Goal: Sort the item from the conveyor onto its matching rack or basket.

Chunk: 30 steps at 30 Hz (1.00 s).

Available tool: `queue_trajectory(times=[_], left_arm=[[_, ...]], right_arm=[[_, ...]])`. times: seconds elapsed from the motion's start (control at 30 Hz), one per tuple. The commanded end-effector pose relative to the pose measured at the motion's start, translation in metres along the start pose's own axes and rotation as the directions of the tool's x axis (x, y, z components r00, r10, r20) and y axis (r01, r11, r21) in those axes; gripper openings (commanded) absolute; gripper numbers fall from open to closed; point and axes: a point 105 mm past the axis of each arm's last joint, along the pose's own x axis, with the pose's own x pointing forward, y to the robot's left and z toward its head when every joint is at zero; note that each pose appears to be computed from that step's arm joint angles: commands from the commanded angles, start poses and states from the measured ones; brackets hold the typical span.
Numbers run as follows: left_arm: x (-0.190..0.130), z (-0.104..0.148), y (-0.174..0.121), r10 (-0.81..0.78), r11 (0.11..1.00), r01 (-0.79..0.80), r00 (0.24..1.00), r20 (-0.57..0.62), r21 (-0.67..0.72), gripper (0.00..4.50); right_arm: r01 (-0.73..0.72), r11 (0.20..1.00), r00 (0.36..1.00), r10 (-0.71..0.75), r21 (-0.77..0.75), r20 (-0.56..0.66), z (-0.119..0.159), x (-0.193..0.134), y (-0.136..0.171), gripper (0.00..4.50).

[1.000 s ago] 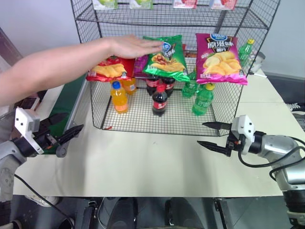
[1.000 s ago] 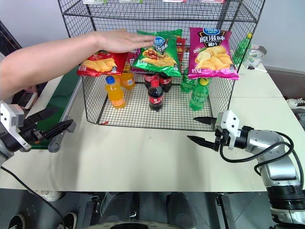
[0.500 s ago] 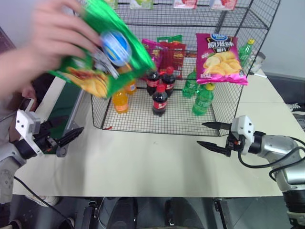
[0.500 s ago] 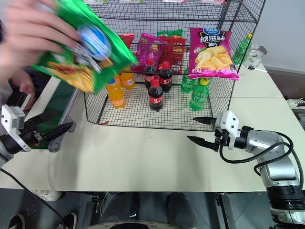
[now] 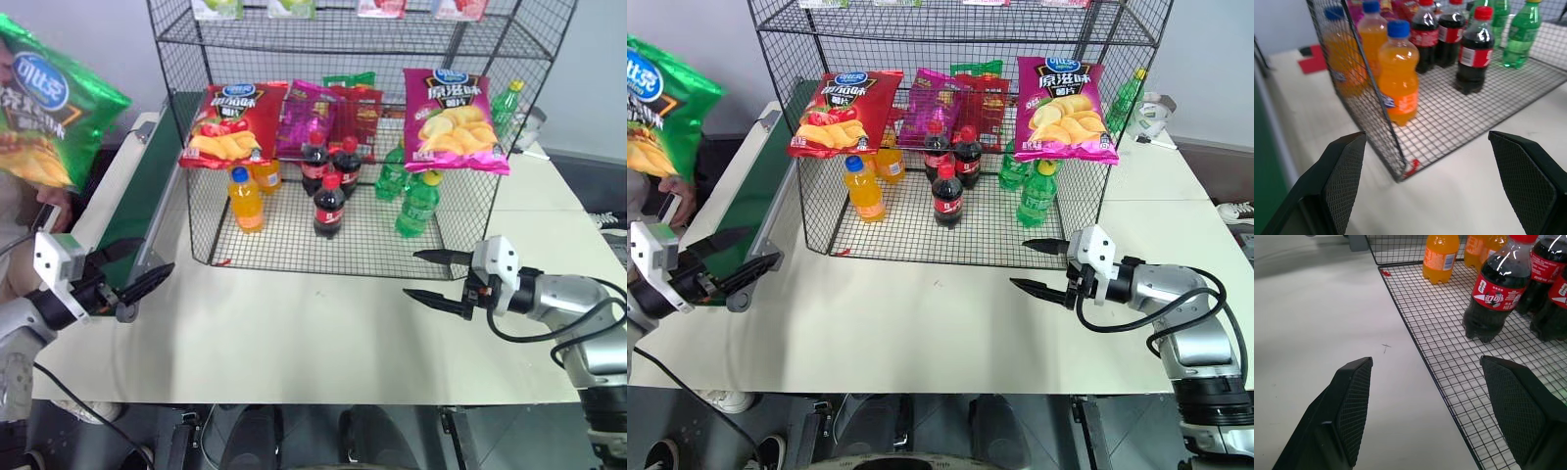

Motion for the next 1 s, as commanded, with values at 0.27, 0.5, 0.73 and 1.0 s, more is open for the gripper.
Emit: queue_trajectory(times=[0.27, 0.5, 0.73, 1.0], left_arm=[[0.002, 0.001, 0.015, 0.087, 0.996, -0.089, 0.995, -0.05, -0.028, 4.28], [-0.001, 0.006, 0.007, -0.006, 0.995, 0.002, 0.999, -0.047, -0.098, 4.28], [-0.005, 0.003, 0.012, 0.04, 0.998, -0.043, 0.997, -0.061, -0.047, 4.28], [-0.013, -0.002, 0.012, 0.077, 0.995, -0.081, 0.994, -0.073, -0.059, 4.28]], right_arm=[[-0.007, 0.999, 1.0, 0.008, -0.038, 0.024, 0.008, 0.002, 0.0, 3.65], [-0.014, 0.999, 0.999, 0.016, -0.045, 0.032, 0.01, 0.006, 0.001, 3.65], [-0.033, 0.998, 0.998, 0.035, -0.058, 0.044, 0.014, 0.012, 0.001, 3.65], [-0.053, 0.997, 0.997, 0.056, -0.063, 0.052, 0.017, 0.016, 0.002, 3.65]])
